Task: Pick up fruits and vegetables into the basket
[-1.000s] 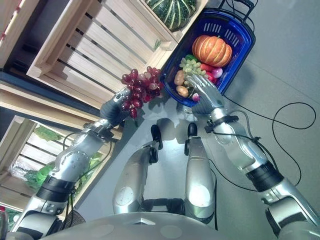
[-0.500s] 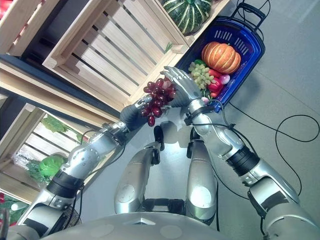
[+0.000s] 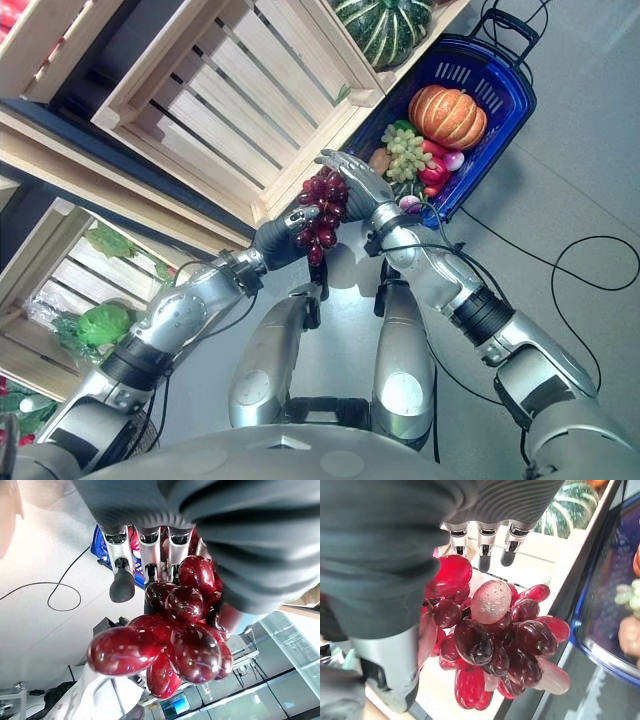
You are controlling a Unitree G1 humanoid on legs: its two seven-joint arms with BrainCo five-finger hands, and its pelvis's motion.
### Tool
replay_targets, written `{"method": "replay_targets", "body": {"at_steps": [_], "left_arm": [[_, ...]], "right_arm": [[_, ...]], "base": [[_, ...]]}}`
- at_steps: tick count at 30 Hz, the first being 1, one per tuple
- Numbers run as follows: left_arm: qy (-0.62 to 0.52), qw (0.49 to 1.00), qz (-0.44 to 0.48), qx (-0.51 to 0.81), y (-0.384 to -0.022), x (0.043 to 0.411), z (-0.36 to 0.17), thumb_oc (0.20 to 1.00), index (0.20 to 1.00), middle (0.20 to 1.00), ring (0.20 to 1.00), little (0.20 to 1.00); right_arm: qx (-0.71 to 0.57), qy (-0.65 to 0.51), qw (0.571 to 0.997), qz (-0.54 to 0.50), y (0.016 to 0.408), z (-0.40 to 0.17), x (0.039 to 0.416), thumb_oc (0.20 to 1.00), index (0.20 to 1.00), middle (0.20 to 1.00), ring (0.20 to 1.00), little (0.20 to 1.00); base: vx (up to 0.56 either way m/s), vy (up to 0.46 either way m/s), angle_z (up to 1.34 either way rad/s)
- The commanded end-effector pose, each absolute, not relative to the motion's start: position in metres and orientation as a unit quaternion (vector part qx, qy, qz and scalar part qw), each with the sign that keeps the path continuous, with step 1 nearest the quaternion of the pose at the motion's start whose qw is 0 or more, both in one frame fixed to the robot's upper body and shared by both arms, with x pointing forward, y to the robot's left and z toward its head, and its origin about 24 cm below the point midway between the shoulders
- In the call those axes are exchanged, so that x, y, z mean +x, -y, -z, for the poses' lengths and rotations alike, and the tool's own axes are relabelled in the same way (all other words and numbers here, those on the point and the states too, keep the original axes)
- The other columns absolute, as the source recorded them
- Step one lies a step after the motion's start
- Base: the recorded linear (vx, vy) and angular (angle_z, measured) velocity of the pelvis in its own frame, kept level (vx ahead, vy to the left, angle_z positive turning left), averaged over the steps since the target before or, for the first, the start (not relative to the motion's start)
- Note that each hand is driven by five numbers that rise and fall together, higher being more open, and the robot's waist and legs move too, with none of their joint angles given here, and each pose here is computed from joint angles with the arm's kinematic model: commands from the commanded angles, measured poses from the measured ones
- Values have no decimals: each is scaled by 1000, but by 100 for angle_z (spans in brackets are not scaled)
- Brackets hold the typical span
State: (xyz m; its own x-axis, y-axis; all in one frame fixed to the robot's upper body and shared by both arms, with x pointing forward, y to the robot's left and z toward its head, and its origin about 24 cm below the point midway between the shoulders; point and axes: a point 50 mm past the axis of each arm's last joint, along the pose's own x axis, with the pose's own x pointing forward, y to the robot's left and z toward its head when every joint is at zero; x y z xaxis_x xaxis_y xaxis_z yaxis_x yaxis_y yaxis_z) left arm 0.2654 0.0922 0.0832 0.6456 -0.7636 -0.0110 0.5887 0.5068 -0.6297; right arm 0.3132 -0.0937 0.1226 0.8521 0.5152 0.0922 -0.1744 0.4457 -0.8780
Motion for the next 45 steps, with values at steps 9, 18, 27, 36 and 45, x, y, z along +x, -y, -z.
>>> {"method": "replay_targets", "body": {"at_steps": [9,18,27,36,45], "left_arm": [[-78,790,523,-311,-47,251,-121,200,200,200,200,200],[-82,791,512,-324,-43,249,-122,200,200,200,200,200],[-59,790,546,-273,-45,245,-115,1000,1000,1000,1000,1000],[-138,825,508,-204,-64,244,-79,1000,1000,1000,1000,1000],[-235,868,425,-101,-113,234,-28,1000,1000,1000,1000,1000]], "right_arm": [[-439,244,798,-333,33,-150,300,200,200,200,200,200],[-383,250,835,-305,33,-158,296,200,200,200,200,200],[-351,261,882,-173,81,-158,308,200,200,200,200,200],[-383,318,866,-42,138,-179,310,200,200,200,200,200],[-393,326,858,61,208,-218,306,200,200,200,200,200]], "base": [[-2,-10,1],[0,0,0],[0,0,0],[0,1,0],[-27,-16,0]]}}
